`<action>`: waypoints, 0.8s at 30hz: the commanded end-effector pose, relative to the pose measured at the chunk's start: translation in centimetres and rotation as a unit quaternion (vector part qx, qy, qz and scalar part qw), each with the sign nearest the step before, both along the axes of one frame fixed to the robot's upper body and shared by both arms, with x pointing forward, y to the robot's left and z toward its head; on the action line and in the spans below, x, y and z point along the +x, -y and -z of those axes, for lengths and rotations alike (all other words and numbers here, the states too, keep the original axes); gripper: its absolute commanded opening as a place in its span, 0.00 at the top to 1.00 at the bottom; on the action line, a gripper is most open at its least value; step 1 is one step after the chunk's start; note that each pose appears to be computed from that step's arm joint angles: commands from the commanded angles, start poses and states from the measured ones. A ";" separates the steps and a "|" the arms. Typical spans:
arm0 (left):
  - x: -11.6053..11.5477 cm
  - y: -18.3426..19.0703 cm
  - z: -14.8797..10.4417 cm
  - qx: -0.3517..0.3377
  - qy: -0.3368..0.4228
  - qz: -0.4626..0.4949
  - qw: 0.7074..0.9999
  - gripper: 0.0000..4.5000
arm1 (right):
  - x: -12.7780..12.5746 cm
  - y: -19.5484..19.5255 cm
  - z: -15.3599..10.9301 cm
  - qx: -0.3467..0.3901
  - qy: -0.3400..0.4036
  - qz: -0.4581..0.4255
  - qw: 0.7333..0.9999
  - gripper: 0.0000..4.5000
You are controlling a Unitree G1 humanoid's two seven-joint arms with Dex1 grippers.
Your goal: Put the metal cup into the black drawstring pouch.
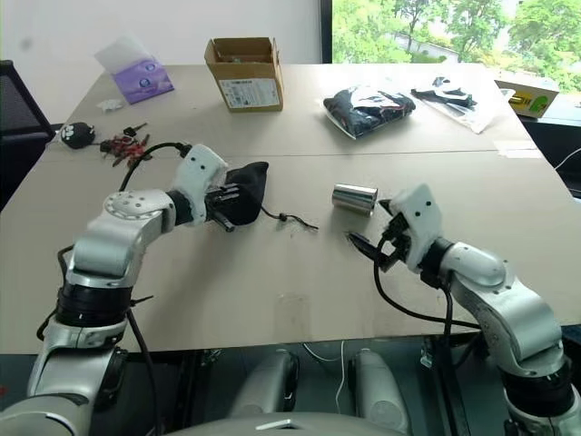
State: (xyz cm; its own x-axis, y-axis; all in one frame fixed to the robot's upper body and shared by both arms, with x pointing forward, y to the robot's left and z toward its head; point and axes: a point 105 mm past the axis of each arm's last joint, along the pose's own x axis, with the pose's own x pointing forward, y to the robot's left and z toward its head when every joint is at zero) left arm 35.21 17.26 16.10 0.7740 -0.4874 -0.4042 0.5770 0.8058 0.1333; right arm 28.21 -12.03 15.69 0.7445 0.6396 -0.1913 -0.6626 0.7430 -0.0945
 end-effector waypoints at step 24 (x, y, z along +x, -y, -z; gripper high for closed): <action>0.6 -0.3 -1.8 -0.115 -0.037 -0.065 0.991 0.99 | 5.7 -0.4 -0.2 0.043 -0.063 0.026 0.997 0.00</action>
